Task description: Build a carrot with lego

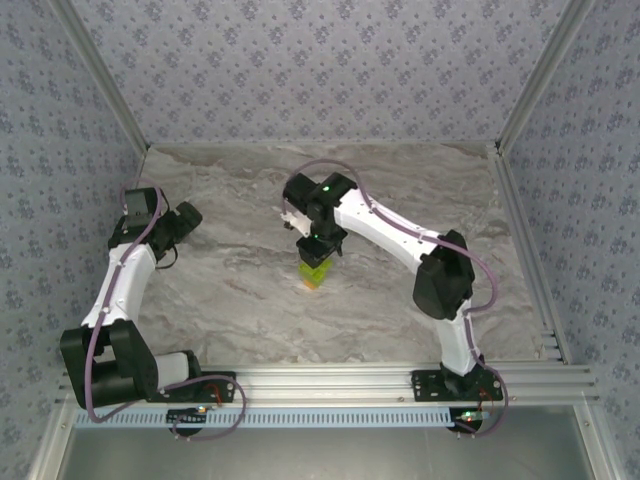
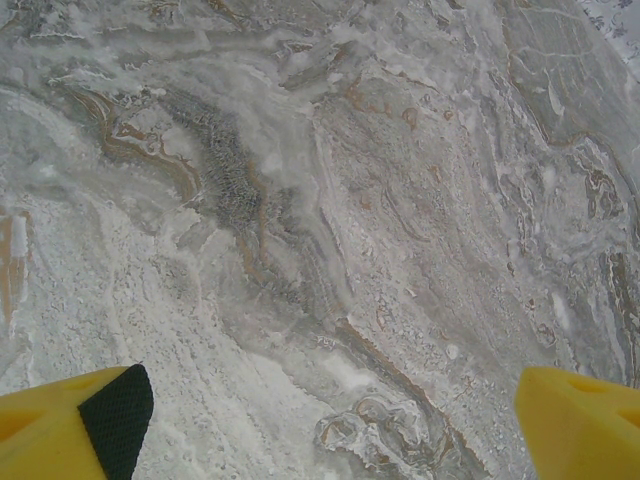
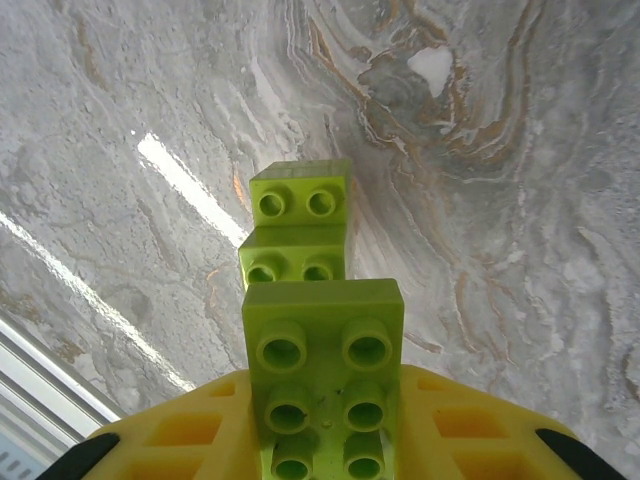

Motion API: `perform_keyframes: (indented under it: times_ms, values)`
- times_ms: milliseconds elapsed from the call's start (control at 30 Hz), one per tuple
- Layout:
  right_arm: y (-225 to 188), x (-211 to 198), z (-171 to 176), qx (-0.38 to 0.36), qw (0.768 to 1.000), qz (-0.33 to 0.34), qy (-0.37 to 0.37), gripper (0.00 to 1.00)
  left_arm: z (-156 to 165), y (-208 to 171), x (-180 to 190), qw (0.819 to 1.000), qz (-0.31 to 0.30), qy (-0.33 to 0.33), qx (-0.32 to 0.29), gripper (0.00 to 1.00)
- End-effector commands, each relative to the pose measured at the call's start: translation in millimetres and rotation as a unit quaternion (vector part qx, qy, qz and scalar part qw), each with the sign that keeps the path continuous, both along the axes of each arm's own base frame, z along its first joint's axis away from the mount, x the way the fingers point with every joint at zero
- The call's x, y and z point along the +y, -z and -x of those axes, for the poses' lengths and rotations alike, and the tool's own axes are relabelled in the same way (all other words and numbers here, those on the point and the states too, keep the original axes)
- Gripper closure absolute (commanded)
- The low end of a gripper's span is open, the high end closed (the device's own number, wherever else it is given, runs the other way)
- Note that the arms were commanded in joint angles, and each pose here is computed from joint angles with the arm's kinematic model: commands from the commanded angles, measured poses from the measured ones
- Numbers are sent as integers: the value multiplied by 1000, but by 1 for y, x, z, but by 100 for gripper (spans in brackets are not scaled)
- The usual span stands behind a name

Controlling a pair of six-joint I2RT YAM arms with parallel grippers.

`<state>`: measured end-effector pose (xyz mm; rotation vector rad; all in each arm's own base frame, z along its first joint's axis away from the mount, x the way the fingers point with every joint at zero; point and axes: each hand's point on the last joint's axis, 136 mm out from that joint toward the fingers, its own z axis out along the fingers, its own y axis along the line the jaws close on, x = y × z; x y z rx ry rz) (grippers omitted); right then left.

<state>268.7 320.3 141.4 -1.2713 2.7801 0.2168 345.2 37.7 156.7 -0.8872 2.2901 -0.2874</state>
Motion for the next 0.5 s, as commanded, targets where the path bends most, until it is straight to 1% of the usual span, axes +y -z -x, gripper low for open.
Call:
perform_keyframes:
  times_ms: [0,467]
  values:
    - [-1,5,5,13,1000,-4,-15,67,-2,-14,1,1000,2,-2,-15,5]
    - [16,16,4,31,999,-11,-24,67,-3,-11,2,1000,1,-3,-13,5]
